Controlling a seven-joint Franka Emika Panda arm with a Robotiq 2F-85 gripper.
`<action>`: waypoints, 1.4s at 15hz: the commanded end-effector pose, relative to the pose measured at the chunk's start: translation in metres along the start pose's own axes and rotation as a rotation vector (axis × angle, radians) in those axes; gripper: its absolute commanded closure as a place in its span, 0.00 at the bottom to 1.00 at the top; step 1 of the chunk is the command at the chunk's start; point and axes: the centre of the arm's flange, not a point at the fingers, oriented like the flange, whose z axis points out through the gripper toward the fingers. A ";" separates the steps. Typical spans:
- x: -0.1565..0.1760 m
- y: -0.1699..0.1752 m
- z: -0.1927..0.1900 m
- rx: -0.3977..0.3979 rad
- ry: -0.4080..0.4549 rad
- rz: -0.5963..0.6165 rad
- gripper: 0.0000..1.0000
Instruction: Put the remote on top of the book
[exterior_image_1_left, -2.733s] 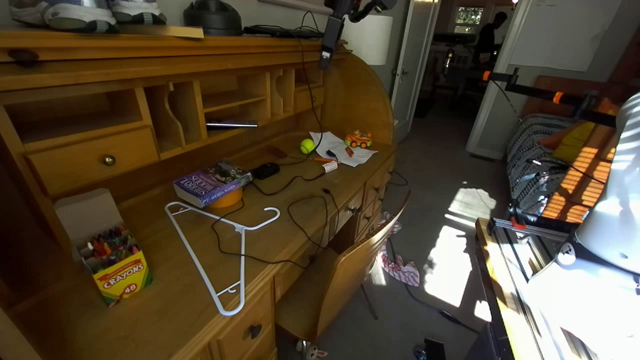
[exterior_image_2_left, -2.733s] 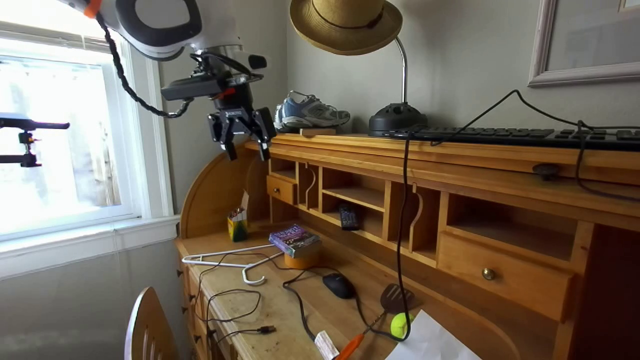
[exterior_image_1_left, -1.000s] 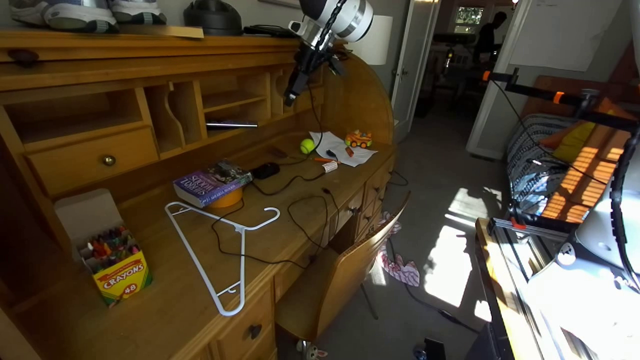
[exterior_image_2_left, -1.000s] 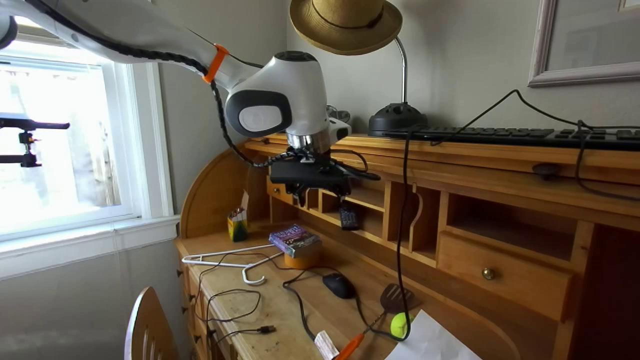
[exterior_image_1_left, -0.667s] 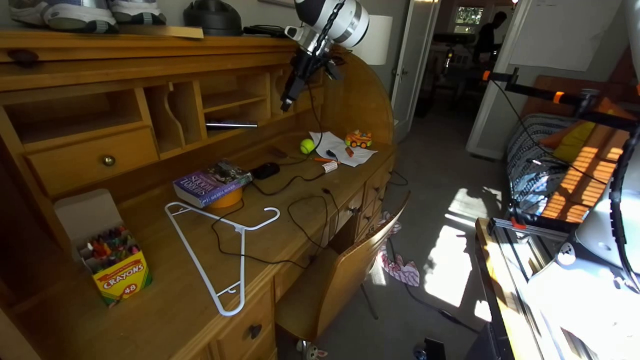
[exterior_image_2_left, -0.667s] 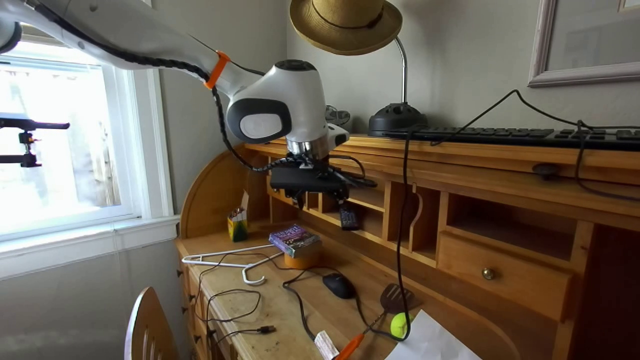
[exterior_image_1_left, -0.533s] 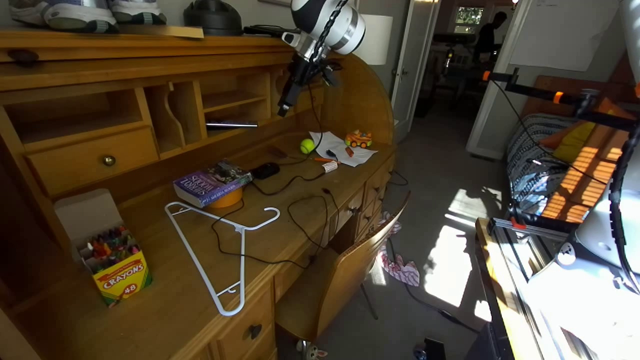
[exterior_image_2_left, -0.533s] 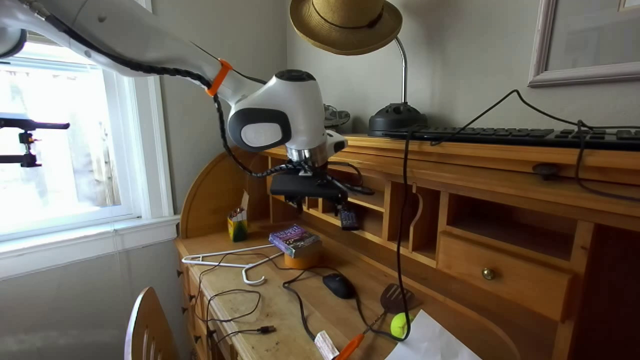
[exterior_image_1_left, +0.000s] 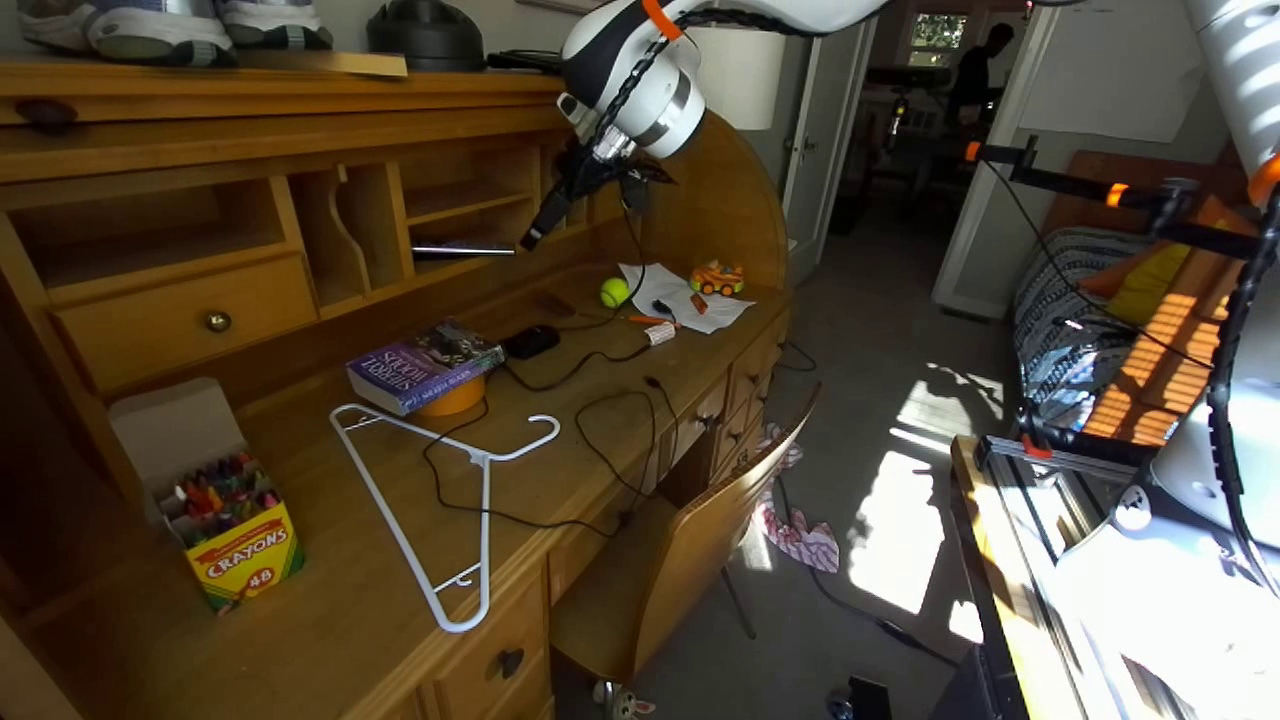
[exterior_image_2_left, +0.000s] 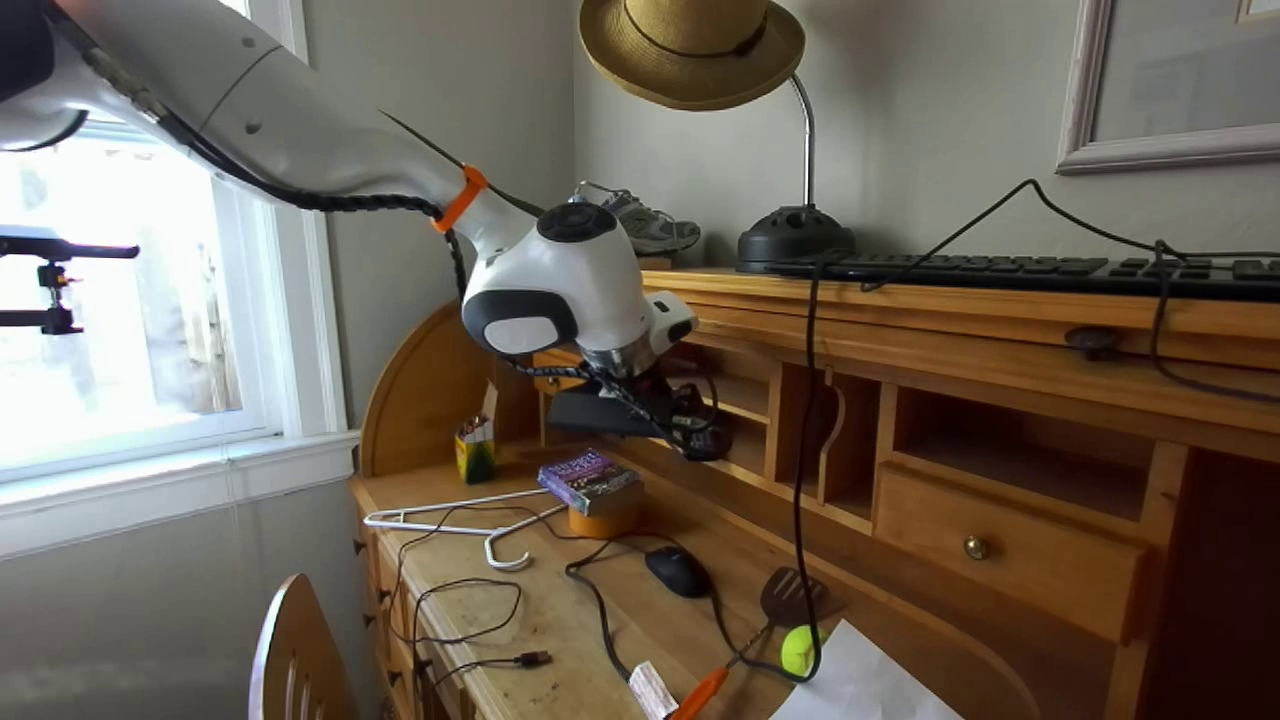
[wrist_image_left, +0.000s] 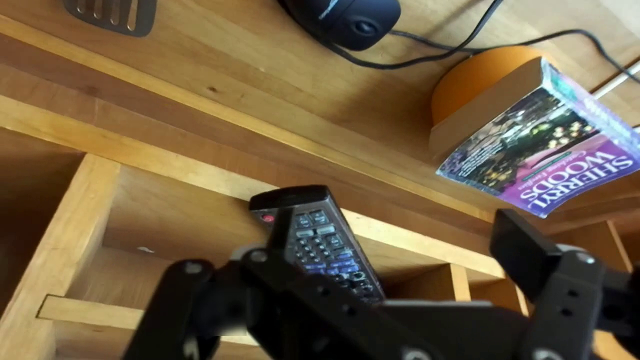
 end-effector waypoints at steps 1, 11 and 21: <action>-0.002 0.015 0.014 0.004 0.108 0.034 0.00; -0.007 0.035 0.034 0.022 0.159 -0.030 0.00; -0.014 0.045 0.065 0.066 0.225 -0.089 0.00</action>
